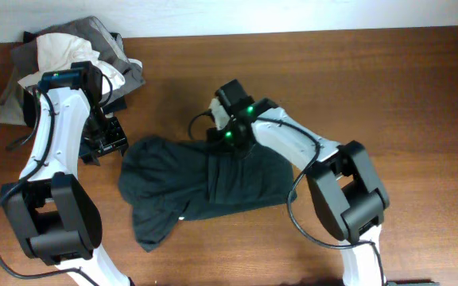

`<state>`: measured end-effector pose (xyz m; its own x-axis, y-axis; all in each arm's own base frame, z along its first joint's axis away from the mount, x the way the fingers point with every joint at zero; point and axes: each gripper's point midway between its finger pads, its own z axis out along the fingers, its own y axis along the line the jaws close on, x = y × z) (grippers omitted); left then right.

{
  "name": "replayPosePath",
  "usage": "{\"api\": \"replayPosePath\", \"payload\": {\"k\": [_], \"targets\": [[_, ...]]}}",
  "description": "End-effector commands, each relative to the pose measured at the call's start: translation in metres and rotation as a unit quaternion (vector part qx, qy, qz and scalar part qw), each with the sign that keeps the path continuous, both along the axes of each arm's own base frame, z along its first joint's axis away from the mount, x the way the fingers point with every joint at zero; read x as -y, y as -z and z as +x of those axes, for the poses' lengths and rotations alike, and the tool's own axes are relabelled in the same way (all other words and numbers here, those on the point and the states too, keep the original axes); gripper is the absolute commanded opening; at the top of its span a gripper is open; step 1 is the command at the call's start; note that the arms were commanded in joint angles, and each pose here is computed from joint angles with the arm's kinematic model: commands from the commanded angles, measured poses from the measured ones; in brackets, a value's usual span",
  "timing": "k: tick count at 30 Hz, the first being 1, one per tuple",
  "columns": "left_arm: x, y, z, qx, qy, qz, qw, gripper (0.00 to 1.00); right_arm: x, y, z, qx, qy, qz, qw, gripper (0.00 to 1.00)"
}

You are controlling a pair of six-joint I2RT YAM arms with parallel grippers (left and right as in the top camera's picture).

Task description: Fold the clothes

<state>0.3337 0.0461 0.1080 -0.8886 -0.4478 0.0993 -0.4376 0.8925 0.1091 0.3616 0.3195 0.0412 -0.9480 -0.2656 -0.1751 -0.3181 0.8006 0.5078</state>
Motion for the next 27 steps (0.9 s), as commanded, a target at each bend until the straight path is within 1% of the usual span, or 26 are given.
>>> {"api": "replayPosePath", "payload": {"k": [1, 2, 3, 4, 5, 6, 7, 8, 9, 10, 11, 13, 14, 15, 16, 18, 20, 23, 27], "targets": [[0.002, -0.006, 0.003, 0.011, 0.001, 0.0, 1.0, 0.55, -0.008, -0.021, 0.01, 0.02, -0.01, 0.003, 1.0, 0.14], [0.002, -0.006, 0.003, 0.011, 0.001, 0.0, 1.0, 0.59, -0.002, -0.035, 0.016, 0.033, -0.012, -0.002, 0.999, 0.14], [0.002, -0.006, 0.003, 0.011, 0.001, 0.0, 1.0, 0.64, 0.014, -0.058, 0.03, 0.054, 0.006, -0.031, 0.998, 0.14], [0.002, -0.006, 0.003, 0.012, 0.001, 0.0, 1.0, 0.71, 0.037, -0.082, 0.045, 0.08, 0.034, -0.071, 0.994, 0.16], [0.002, -0.005, 0.003, 0.012, 0.001, 0.0, 1.0, 0.8, 0.059, -0.103, 0.055, 0.099, 0.059, -0.102, 0.988, 0.29], [0.001, -0.001, 0.004, 0.014, 0.0, 0.0, 1.0, 0.96, 0.088, -0.133, 0.064, 0.12, 0.081, -0.135, 0.98, 0.79], [0.0, 0.005, 0.005, 0.016, -0.001, 0.0, 1.0, 0.99, 0.111, -0.153, 0.067, 0.126, 0.086, -0.152, 0.976, 0.96], [0.001, 0.014, 0.005, 0.019, 0.002, -0.009, 1.0, 0.99, 0.141, -0.168, 0.066, 0.116, 0.101, -0.171, 0.973, 0.99], [0.006, 0.021, 0.007, 0.026, 0.019, -0.042, 0.999, 0.99, 0.162, -0.172, 0.065, 0.102, 0.118, -0.18, 0.971, 0.98], [0.016, 0.028, 0.01, 0.042, 0.04, -0.108, 0.992, 0.99, 0.189, -0.171, 0.066, 0.086, 0.136, -0.19, 0.969, 0.99], [0.016, 0.03, 0.01, 0.051, 0.041, -0.136, 0.989, 0.99, 0.202, -0.17, 0.067, 0.079, 0.144, -0.194, 0.967, 0.99], [-0.002, 0.032, 0.006, 0.058, 0.027, -0.149, 0.987, 0.99, 0.243, -0.168, 0.07, 0.058, 0.186, -0.201, 0.96, 0.99], [-0.006, 0.029, 0.005, 0.068, 0.038, -0.174, 0.982, 0.99, 0.267, -0.168, 0.073, 0.05, 0.213, -0.197, 0.956, 0.99], [0.005, 0.025, 0.005, 0.092, 0.07, -0.237, 0.965, 0.99, 0.288, -0.169, 0.076, 0.042, 0.238, -0.187, 0.952, 0.99], [0.009, 0.027, 0.0, 0.094, 0.086, -0.256, 0.958, 0.99, 0.3, -0.169, 0.076, 0.041, 0.245, -0.182, 0.951, 0.99], [0.013, 0.041, -0.015, 0.074, 0.094, -0.265, 0.957, 0.99, 0.316, -0.17, 0.077, 0.036, 0.259, -0.169, 0.95, 0.99], [0.021, 0.063, -0.03, 0.059, 0.077, -0.282, 0.954, 0.99, 0.33, -0.17, 0.077, 0.036, 0.266, -0.162, 0.95, 0.99], [0.027, 0.079, -0.049, 0.034, 0.064, -0.289, 0.954, 0.99, 0.333, -0.17, 0.077, 0.035, 0.269, -0.162, 0.949, 0.99], [0.032, 0.095, -0.063, 0.02, 0.045, -0.292, 0.955, 0.99, 0.332, -0.171, 0.078, 0.038, 0.268, -0.162, 0.949, 0.99]]}}
